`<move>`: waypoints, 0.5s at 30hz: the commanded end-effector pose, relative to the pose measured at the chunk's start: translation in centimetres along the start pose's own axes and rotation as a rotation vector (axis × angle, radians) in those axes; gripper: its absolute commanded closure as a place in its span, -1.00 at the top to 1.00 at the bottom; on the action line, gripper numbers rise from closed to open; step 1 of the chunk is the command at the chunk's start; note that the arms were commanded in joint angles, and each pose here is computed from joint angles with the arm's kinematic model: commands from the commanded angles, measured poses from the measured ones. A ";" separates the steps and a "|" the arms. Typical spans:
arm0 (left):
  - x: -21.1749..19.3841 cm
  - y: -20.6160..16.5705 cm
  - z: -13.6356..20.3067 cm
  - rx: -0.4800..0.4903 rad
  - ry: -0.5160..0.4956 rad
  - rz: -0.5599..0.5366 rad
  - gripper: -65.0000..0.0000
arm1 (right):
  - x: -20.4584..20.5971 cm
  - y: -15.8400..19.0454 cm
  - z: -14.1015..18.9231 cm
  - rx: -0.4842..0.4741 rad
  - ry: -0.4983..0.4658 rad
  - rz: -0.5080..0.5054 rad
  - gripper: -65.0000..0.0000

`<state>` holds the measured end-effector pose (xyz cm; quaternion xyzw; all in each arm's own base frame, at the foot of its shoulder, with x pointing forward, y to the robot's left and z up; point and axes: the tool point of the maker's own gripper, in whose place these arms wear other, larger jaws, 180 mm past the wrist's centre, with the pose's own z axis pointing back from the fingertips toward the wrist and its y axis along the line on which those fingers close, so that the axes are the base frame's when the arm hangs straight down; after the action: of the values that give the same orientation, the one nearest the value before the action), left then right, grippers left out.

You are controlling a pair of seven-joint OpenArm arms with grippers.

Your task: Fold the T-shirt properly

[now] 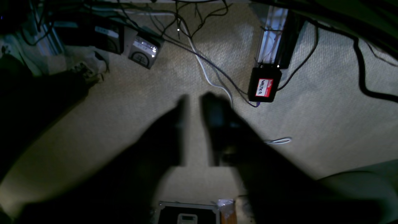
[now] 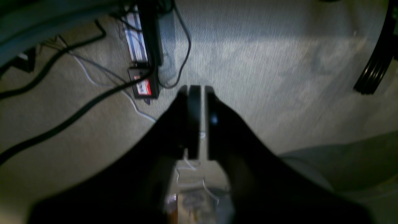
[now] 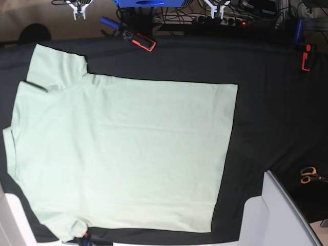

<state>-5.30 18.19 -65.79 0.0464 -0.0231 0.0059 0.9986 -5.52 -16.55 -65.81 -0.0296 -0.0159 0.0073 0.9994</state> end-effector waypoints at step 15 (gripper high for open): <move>-0.6 0.6 0.1 0.012 0.009 -0.006 -1.00 | 0.2 -0.3 -0.1 -0.006 0.018 -0.006 -1.00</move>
<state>-5.29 18.47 -65.76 0.0484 -0.0230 0.0043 0.9986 -5.05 -16.50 -65.91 -0.0292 -0.0074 0.0051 0.9995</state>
